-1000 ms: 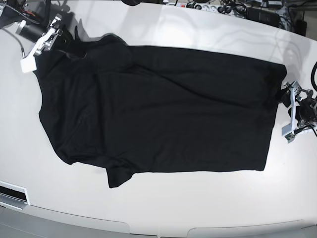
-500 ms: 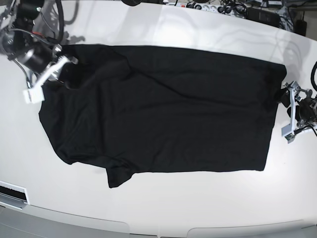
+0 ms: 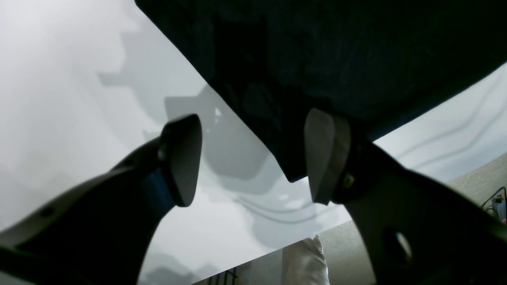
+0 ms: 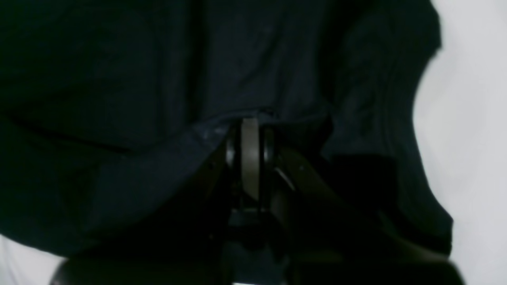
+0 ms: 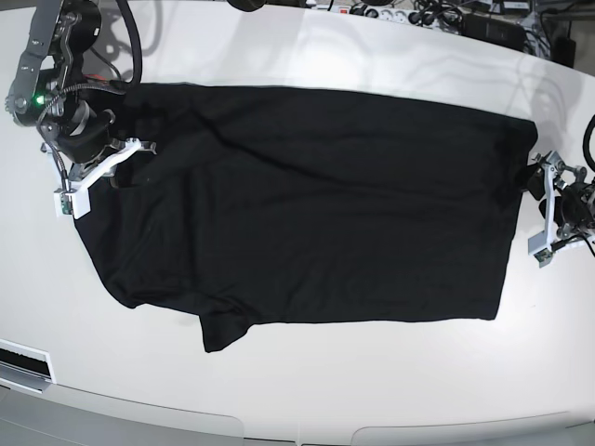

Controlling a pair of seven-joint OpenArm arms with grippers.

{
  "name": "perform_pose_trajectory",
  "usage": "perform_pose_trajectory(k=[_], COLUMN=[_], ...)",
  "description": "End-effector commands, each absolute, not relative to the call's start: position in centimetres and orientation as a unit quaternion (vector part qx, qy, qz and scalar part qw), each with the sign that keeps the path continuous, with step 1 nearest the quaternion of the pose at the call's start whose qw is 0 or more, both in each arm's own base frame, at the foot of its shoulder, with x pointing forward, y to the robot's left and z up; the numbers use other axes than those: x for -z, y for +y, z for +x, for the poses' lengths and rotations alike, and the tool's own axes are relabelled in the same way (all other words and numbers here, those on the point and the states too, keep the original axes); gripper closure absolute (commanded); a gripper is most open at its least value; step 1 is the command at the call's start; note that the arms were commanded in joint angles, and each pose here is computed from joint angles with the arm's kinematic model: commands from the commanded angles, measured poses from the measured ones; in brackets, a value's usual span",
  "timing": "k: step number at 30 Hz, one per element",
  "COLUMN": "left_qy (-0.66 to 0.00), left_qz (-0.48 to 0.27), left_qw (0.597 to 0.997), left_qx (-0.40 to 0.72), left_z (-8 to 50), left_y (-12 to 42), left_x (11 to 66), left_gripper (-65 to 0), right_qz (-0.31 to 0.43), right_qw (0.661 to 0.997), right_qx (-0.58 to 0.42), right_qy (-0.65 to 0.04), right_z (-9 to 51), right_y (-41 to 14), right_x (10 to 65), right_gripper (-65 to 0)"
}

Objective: Layout the t-shirt on the table in an organized manner, then fold the t-shirt properly
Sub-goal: 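Release the shirt and regrasp its corner with the right gripper, then grasp the shirt edge with both grippers and pull it taut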

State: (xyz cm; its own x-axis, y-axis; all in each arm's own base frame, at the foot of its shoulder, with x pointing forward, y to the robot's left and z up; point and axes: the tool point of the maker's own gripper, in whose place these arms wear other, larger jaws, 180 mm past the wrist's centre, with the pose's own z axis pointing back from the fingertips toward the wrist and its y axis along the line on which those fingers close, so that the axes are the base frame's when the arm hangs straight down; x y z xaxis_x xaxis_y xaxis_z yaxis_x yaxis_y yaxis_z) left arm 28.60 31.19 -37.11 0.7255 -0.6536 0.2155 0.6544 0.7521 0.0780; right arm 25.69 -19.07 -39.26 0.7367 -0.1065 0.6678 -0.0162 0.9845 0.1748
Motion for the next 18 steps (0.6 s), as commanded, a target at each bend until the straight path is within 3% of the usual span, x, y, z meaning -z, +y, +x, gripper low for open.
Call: perform_pose_trajectory(k=[1,6,7,10,11,12,18], left_qy=[-0.130,-0.131,-0.131,-0.126,-0.123,-0.122,-0.119], left_qz=[0.012,0.012,0.012,0.021,0.033,0.045,0.045], left_qw=[0.928,0.928,0.928,0.927,0.926,0.924,0.926], left_qx=[0.349,0.349,0.349,0.352,0.356,0.360,0.355], left_z=[29.5,29.6,29.6,29.5,29.6,29.7,29.5], left_y=[32.1,32.1,32.1,32.5,33.0,33.4,34.0], left_x=[35.6,35.6,35.6,35.6,35.6,35.5,35.1], left_gripper=[-41.2,-41.2,-41.2,-41.2,-41.2,-41.2,-41.1], right_qz=[0.084,0.107,0.109,0.103,0.092,0.073,0.023], right_qw=[0.917,0.916,0.915,0.914,0.914,0.917,0.912], right_qx=[0.024,-0.014,-0.015,-0.009,-0.011,-0.006,0.043], right_qy=[-0.390,-0.387,-0.387,-0.391,-0.394,-0.392,-0.407], right_z=[26.9,26.7,26.7,27.3,27.8,28.2,30.9], right_y=[-19.3,-17.4,-17.2,-17.4,-17.9,-18.6,-22.2], right_x=[37.9,38.0,38.0,37.7,37.5,37.3,34.5], right_gripper=[0.0,0.0,-4.2,-34.5,-41.6,-44.1,-43.4])
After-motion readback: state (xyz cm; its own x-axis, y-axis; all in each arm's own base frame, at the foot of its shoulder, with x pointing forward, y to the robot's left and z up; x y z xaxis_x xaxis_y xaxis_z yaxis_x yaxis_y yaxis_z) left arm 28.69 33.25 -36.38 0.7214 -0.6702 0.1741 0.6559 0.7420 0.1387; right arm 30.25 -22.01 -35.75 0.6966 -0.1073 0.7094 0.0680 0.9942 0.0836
